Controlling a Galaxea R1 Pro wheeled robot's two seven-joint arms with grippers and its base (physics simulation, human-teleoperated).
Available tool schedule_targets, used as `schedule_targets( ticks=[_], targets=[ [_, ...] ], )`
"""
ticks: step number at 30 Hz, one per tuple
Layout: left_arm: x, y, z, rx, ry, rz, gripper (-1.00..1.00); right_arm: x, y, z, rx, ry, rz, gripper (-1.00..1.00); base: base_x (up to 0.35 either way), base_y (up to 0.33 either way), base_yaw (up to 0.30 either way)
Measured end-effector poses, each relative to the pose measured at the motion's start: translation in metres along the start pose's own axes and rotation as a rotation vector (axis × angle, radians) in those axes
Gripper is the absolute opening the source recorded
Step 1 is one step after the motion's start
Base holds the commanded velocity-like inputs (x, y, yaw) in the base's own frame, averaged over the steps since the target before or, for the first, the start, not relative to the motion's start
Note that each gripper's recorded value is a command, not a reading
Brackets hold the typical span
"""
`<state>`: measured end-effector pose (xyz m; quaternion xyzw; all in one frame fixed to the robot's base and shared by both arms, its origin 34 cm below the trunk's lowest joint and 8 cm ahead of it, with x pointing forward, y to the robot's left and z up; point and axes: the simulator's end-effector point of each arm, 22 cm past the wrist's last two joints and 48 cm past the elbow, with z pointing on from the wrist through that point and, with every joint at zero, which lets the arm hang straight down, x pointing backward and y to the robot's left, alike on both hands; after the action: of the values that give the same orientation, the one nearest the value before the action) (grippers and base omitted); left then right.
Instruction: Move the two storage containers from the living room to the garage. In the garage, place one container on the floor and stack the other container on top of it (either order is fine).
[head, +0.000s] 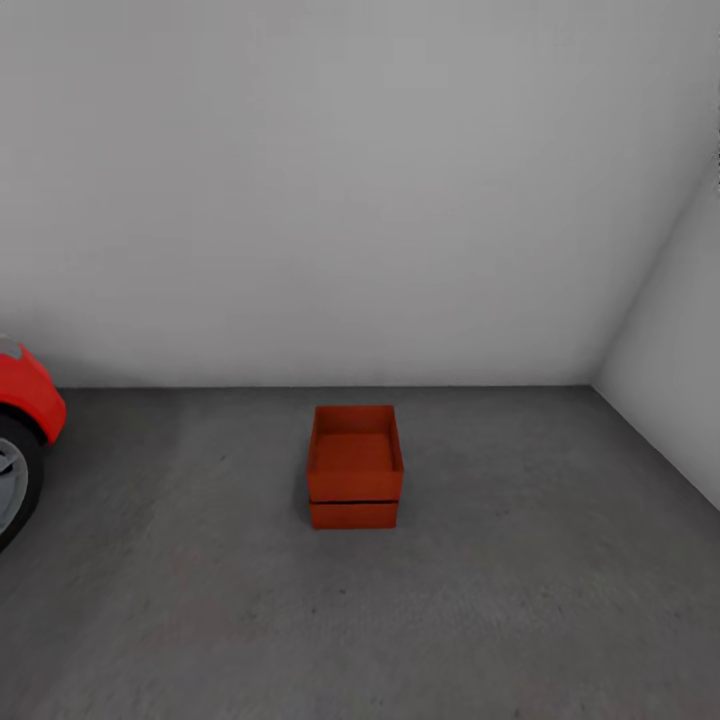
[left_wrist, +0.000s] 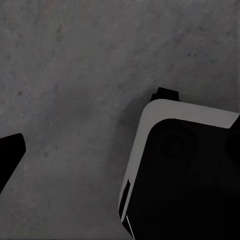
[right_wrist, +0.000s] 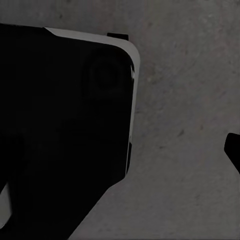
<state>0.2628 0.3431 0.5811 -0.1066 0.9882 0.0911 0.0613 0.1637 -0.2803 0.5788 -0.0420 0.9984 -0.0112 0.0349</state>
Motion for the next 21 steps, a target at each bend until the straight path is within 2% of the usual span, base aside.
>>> schedule_targets(
  ticks=[21],
  targets=[
    [-0.013, -0.002, -0.003, 0.007, -0.033, -0.005, 1.0, -0.013, -0.001, -0.001, 0.003, -0.034, 0.0, 1.0, 0.0, 0.0, 0.0]
  ],
)
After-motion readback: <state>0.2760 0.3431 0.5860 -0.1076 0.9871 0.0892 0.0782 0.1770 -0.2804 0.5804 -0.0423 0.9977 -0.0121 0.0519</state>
